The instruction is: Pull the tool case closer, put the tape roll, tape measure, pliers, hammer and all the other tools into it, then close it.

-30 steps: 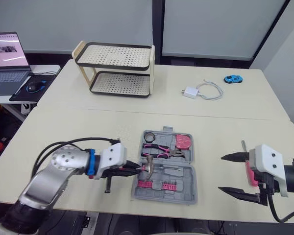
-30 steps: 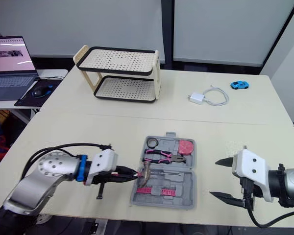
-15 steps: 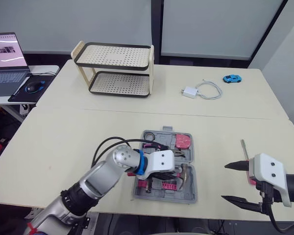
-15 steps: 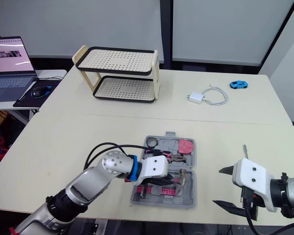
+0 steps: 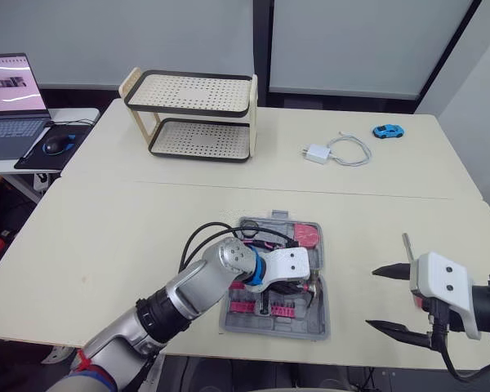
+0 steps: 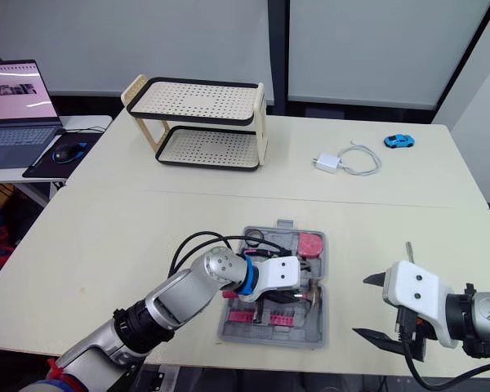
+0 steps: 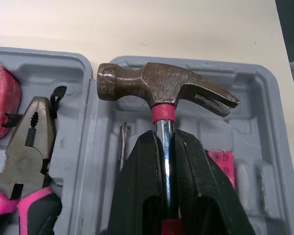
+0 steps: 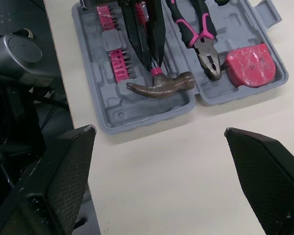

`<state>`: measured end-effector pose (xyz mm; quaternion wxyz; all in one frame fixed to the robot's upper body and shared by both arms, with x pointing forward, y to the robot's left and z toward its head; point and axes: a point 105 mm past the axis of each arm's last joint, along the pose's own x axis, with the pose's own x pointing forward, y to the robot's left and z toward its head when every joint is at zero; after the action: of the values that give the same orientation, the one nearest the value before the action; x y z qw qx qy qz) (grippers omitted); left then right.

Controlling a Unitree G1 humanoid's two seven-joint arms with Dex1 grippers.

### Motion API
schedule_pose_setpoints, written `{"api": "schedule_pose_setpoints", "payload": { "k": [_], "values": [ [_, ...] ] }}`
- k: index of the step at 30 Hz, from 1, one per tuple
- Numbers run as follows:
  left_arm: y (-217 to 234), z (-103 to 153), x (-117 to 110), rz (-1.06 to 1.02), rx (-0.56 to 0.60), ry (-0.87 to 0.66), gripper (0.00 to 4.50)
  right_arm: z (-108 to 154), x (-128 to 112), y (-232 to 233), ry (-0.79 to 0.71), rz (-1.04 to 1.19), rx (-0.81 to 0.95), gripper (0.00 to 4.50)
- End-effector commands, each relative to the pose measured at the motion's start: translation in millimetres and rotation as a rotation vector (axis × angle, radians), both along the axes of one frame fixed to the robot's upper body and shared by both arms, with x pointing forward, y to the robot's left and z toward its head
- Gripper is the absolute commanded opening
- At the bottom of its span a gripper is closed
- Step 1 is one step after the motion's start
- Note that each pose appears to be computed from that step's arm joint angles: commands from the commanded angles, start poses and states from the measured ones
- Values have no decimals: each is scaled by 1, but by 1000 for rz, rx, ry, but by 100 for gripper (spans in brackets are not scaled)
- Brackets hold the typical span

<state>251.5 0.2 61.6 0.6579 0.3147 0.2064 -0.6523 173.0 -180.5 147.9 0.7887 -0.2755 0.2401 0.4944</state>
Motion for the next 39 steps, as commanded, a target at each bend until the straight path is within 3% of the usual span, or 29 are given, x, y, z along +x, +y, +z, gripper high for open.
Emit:
{"api": "schedule_pose_setpoints", "payload": {
  "k": [1,13,34,39],
  "values": [
    [-8,12,1,-38,-14,-14,8,2,-1,4,-11,18,-6,450],
    [-5,7,-18,-82,2,26,8,2,-1,4,-8,15,-10,450],
    [-13,-8,-14,-54,7,32,8,3,-3,5,-6,19,-12,450],
    [-13,2,-10,-65,-11,-9,169,3,-3,6,-8,20,-10,450]
  ]
}}
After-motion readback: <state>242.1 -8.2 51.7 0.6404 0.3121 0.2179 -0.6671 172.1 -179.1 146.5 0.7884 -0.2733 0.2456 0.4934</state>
